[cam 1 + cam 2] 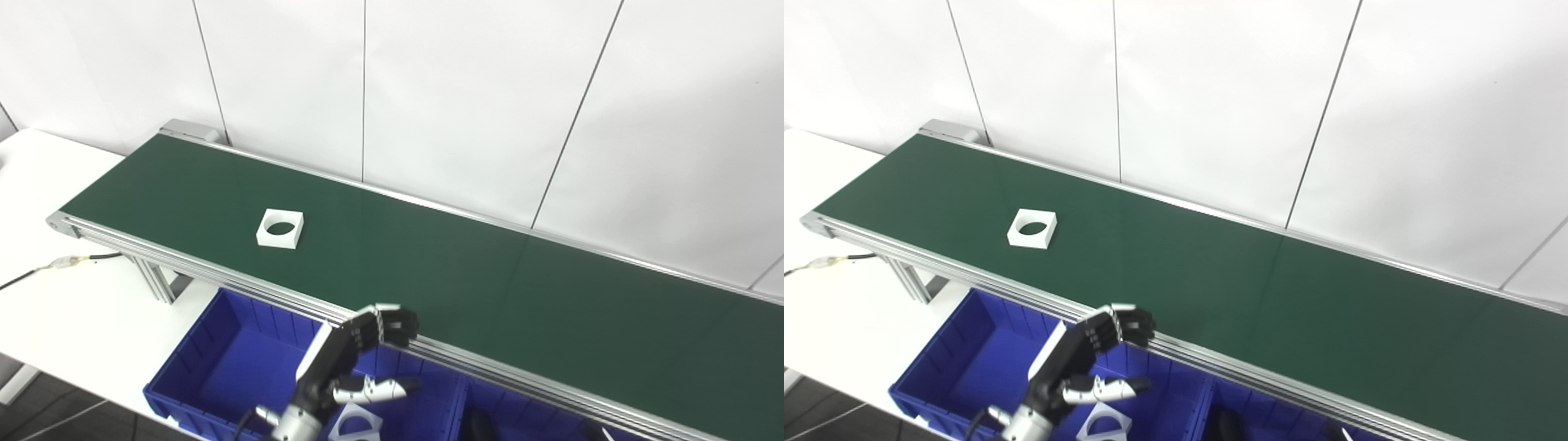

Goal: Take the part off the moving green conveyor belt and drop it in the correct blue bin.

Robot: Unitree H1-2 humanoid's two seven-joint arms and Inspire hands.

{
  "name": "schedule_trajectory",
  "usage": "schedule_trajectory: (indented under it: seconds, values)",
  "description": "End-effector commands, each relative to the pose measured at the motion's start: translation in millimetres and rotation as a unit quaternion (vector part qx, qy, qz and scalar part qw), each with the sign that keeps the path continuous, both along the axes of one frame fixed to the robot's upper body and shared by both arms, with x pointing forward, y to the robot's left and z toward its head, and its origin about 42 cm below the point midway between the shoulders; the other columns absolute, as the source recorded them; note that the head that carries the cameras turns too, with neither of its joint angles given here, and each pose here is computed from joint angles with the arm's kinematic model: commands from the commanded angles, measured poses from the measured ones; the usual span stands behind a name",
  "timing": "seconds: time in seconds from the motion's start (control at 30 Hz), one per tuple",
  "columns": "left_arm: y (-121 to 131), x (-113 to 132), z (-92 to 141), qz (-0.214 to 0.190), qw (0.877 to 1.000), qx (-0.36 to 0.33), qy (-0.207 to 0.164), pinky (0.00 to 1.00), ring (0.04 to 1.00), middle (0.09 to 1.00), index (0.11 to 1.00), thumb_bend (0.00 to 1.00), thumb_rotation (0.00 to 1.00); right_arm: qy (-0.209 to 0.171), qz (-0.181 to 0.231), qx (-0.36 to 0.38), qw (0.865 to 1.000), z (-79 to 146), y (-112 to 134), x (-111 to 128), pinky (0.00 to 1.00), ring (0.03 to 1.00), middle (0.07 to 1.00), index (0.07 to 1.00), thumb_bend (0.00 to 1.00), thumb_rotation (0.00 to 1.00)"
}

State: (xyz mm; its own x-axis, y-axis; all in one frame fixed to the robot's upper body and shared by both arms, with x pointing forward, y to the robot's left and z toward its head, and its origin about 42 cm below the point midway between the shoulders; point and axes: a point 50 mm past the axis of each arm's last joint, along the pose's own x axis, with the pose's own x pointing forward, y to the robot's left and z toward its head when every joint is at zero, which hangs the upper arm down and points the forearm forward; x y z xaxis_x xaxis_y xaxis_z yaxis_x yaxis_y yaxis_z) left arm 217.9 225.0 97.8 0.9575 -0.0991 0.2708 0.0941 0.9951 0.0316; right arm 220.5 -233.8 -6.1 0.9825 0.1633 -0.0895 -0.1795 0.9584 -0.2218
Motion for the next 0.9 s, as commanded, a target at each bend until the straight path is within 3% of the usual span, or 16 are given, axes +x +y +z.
schedule_trajectory:
  seconds: [0.0, 0.3, 0.5, 0.57, 0.77, 0.87]
  values:
    - [11, 12, 19, 0.014, 0.999, 0.01, -0.048, 0.63, 0.654, 0.699, 0.697, 0.7, 0.0, -0.041, 0.008, 0.005, 0.999, 11, 0, 10, 0.72, 0.825, 0.887, 0.889, 0.64, 0.0]
    - [46, 42, 51, 0.032, 0.995, 0.059, -0.08, 0.67, 0.687, 0.733, 0.738, 0.68, 0.0, -0.043, 0.006, -0.003, 0.999, 10, 6, 12, 0.73, 0.816, 0.87, 0.873, 0.67, 0.0]
    - [79, 70, 67, 0.055, 0.989, 0.103, -0.093, 0.7, 0.721, 0.754, 0.753, 0.72, 0.0, -0.044, 0.005, -0.007, 0.999, 9, 9, 14, 0.72, 0.807, 0.863, 0.876, 0.66, 0.0]
    - [88, 76, 71, 0.065, 0.985, 0.126, -0.095, 0.7, 0.729, 0.769, 0.76, 0.74, 0.05, -0.044, 0.003, -0.005, 0.999, 9, 11, 14, 0.72, 0.811, 0.866, 0.873, 0.67, 0.0]
    - [110, 98, 91, 0.1, 0.967, 0.213, -0.098, 0.76, 0.78, 0.797, 0.775, 0.75, 0.0, -0.047, 0.0, -0.003, 0.999, 9, 15, 13, 0.72, 0.81, 0.862, 0.868, 0.67, 0.0]
    - [122, 111, 104, 0.108, 0.947, 0.287, -0.098, 0.78, 0.801, 0.814, 0.795, 0.75, 0.0, -0.049, -0.004, -0.003, 0.999, 10, 14, 13, 0.72, 0.808, 0.857, 0.863, 0.68, 0.0]
